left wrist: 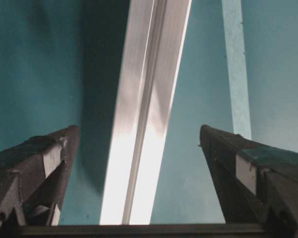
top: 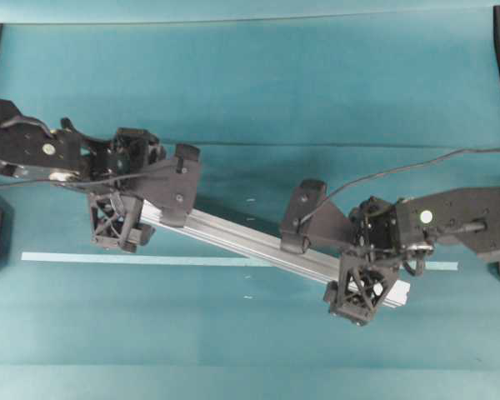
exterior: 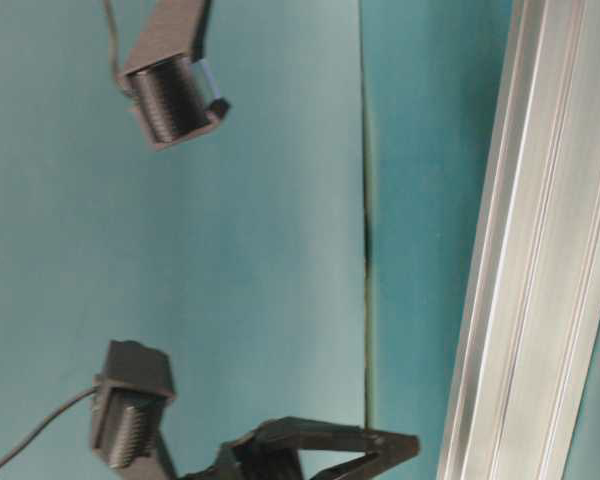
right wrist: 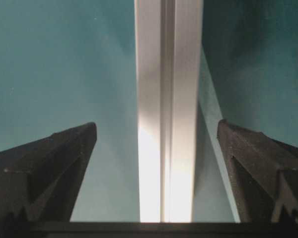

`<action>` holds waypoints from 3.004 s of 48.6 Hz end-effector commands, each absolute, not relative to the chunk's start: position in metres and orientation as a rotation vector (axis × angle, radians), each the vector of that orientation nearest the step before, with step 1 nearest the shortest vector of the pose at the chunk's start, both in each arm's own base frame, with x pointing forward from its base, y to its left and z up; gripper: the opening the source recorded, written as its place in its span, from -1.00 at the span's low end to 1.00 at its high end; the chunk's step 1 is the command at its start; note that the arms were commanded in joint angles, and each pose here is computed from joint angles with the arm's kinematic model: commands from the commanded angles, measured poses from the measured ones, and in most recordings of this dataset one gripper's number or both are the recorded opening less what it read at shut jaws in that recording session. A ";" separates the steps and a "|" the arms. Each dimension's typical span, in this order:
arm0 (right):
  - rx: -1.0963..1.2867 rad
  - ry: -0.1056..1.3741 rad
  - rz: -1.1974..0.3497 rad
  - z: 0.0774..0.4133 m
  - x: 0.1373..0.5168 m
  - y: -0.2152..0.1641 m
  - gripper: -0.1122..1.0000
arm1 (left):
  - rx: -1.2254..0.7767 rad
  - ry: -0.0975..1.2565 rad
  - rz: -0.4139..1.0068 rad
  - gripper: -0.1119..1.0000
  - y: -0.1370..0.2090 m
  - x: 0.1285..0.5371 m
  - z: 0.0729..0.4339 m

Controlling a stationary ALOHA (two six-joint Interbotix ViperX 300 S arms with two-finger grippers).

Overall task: Lift the metal rail with both hands.
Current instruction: 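Lower both open grippers around the rail ends and close them, then lift the rail with both grippers and rotate it parallel to the table edge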

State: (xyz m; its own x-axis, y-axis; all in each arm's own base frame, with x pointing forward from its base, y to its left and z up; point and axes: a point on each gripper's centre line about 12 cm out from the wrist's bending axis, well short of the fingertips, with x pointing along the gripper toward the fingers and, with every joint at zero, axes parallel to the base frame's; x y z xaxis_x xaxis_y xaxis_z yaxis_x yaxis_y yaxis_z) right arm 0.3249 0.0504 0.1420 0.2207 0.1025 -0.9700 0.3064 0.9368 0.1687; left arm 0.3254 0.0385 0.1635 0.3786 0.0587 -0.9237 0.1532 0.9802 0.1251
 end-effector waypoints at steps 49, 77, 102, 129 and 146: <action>0.349 1.336 -0.150 0.098 0.319 0.053 1.00 | 0.199 1.163 -0.056 0.94 0.040 0.330 0.121; 0.368 1.331 -0.151 0.098 0.320 0.054 0.02 | 0.183 1.122 -0.038 -0.10 0.039 0.324 0.118; 0.371 1.335 -0.156 0.098 0.319 0.053 0.02 | 0.183 1.130 -0.040 -0.10 0.039 0.324 0.116; 0.387 1.320 -0.161 0.116 0.321 0.048 0.02 | 0.185 1.122 -0.039 -0.10 0.039 0.326 0.130; 0.420 1.263 -0.151 0.191 0.325 0.038 -0.04 | 0.195 1.101 -0.034 -0.10 0.040 0.327 0.185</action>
